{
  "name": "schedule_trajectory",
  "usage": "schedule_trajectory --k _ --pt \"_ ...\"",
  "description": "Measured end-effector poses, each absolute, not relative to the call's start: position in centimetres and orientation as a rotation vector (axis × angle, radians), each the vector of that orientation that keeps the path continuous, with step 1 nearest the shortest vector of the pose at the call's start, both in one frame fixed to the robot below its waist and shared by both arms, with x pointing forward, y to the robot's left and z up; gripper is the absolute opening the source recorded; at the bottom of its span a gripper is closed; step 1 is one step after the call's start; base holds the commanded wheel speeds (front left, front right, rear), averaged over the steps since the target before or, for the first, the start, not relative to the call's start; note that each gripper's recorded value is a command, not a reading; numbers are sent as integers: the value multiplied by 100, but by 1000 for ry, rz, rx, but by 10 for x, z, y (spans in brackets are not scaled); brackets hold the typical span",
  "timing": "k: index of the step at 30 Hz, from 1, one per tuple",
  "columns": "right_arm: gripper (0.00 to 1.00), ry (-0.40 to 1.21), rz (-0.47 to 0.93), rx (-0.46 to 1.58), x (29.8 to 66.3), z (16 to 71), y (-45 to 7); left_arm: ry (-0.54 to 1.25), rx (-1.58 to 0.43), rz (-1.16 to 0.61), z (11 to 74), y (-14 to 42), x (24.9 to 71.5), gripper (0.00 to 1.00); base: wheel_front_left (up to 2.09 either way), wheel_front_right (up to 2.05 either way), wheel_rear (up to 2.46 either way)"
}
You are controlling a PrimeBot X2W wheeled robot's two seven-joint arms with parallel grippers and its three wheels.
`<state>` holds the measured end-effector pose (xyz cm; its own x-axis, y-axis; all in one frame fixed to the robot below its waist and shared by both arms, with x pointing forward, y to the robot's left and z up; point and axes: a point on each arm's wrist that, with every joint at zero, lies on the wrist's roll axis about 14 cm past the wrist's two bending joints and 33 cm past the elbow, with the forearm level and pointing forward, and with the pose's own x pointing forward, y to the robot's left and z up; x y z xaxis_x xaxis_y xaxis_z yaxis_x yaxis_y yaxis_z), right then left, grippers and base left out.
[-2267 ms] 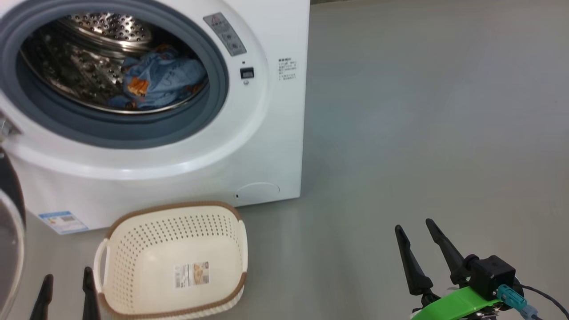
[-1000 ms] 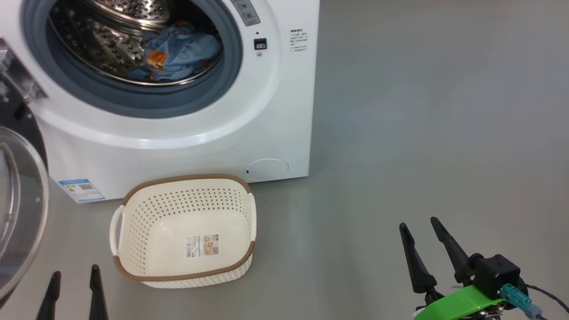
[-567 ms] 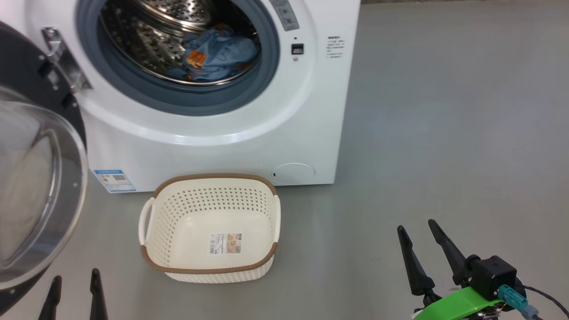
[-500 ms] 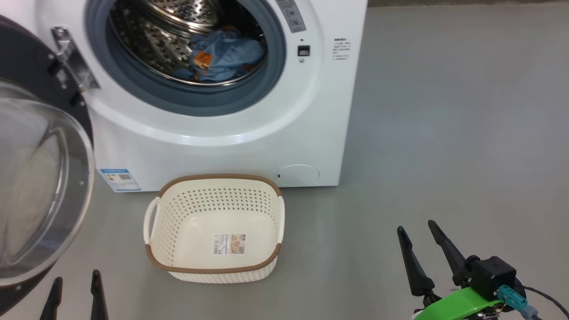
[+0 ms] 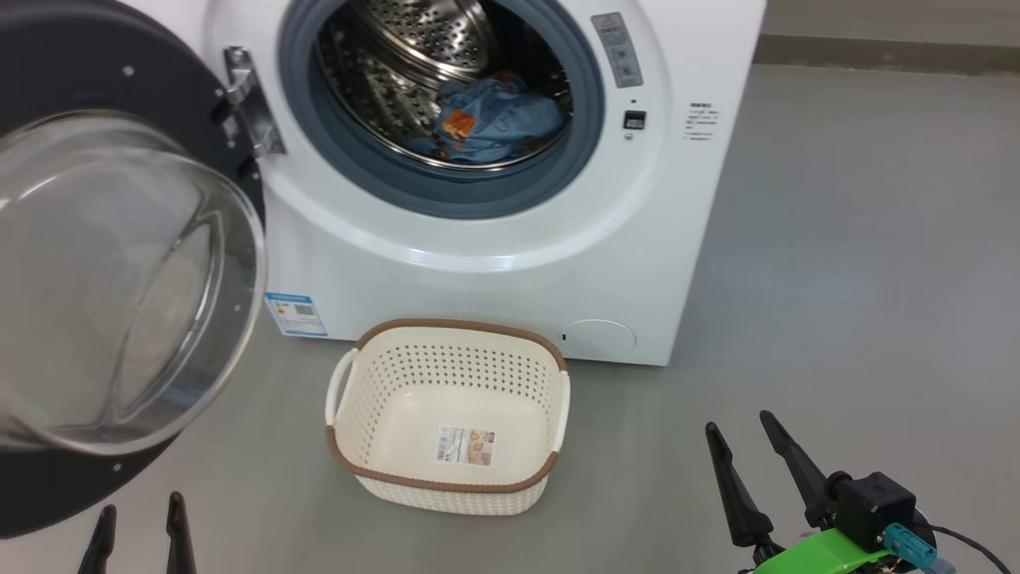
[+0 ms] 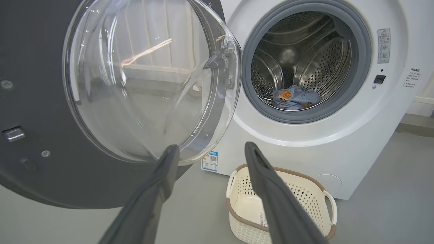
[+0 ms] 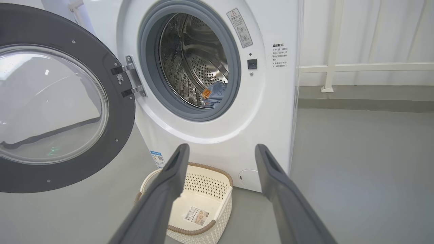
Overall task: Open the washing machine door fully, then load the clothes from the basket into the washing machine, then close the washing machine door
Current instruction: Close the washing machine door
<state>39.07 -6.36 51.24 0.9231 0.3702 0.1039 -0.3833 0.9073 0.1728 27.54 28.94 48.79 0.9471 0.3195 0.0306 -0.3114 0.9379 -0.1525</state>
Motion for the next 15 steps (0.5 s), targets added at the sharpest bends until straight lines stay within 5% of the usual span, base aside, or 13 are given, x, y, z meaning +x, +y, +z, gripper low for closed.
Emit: schedule_trajectory --k 15 --pt "100 -53 504 197 395 510 -23 -40 -164 458 479 318 238 100 0 0 0"
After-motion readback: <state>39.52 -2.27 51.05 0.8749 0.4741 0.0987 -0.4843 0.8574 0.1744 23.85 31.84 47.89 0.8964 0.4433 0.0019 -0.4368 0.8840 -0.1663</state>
